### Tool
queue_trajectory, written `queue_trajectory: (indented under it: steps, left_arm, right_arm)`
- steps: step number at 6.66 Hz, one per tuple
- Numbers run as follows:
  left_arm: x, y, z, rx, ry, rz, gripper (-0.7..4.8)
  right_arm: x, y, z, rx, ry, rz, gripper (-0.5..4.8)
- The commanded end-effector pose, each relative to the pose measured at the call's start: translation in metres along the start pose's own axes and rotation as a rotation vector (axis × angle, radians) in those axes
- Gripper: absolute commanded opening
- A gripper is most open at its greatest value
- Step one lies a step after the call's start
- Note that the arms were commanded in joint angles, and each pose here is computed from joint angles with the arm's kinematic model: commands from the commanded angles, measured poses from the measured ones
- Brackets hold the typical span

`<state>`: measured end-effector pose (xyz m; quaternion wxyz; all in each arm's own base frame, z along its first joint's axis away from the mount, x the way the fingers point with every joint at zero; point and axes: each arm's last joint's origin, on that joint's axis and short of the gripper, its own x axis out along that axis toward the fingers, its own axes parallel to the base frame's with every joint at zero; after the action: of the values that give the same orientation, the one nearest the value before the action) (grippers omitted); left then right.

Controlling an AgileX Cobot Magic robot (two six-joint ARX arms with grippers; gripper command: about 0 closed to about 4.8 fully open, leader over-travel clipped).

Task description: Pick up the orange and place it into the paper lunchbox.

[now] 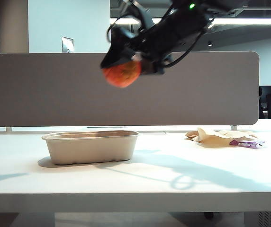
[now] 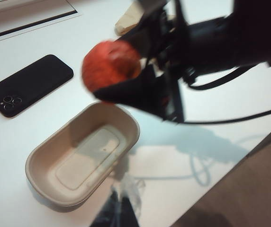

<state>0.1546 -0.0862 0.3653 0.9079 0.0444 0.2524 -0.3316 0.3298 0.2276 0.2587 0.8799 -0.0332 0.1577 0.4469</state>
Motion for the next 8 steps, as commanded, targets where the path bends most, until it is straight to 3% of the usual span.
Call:
queue_trajectory:
  steps: [1,3,5,8]
  left_arm:
    - [-0.002,0.0,0.003,0.004,-0.02,-0.003,-0.05]
    - [-0.002,0.0,0.003,0.004,-0.02,-0.003,-0.05]
    - [-0.002,0.0,0.001,0.001,-0.007,-0.003,-0.05]
    - [-0.002,0.0,0.0,-0.001,0.002,-0.004,-0.05]
  right_arm:
    - [0.021,0.011,-0.004,-0.012,-0.001,0.033,3.45]
    - [0.055,0.035,-0.034,-0.025,0.059,0.036,3.45]
    - [0.078,0.044,-0.058,-0.037,0.073,-0.032,3.45]
    - [0.088,0.041,-0.077,-0.017,0.122,-0.044,3.45]
